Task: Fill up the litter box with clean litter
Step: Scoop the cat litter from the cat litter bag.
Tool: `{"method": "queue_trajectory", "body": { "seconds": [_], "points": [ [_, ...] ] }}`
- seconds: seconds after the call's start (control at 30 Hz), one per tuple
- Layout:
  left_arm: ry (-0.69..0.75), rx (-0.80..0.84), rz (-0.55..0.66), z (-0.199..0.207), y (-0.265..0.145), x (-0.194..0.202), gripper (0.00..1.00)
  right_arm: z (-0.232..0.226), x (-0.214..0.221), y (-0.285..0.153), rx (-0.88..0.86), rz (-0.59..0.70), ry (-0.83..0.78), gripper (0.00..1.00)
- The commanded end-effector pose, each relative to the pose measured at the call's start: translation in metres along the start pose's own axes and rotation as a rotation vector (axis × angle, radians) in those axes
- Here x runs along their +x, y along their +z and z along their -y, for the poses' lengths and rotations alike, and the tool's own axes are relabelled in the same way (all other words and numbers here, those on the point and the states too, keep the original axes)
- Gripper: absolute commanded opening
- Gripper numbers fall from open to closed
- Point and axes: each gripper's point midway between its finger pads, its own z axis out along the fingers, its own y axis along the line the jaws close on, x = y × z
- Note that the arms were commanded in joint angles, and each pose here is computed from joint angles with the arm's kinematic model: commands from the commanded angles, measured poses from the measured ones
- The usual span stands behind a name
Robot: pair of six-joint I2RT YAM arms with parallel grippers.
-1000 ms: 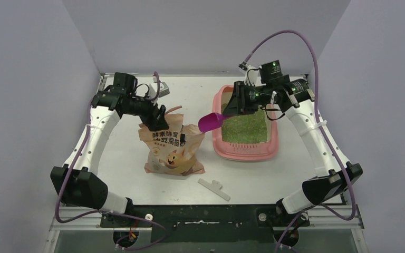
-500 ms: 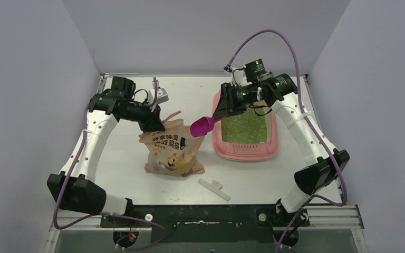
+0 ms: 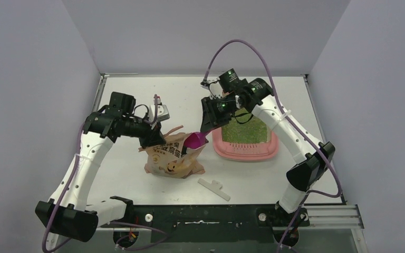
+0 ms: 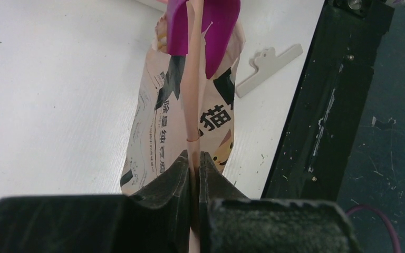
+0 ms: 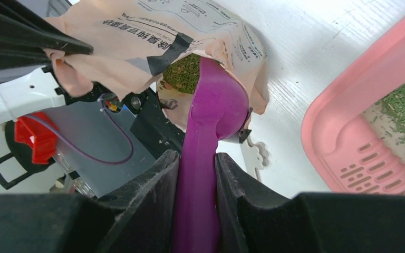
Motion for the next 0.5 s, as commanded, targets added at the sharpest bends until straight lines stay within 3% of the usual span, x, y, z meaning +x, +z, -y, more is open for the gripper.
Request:
{"method": "queue_trajectory", "body": {
  "seconds": [0.0,0.3,0.47],
  "points": [
    [0.073,-0.031,0.084,0.013,-0.009,-0.016,0.0,-0.005,-0.004,0.007,0.096,0.034,-0.031,0.0],
    [0.083,-0.12,0.096,0.008,-0.015,-0.012,0.0,0.011,0.01,0.054,0.146,-0.001,0.048,0.0],
    [0.081,-0.147,0.105,0.004,-0.014,-0.01,0.03,0.0,0.016,0.072,0.066,-0.036,0.064,0.0]
  ]
}}
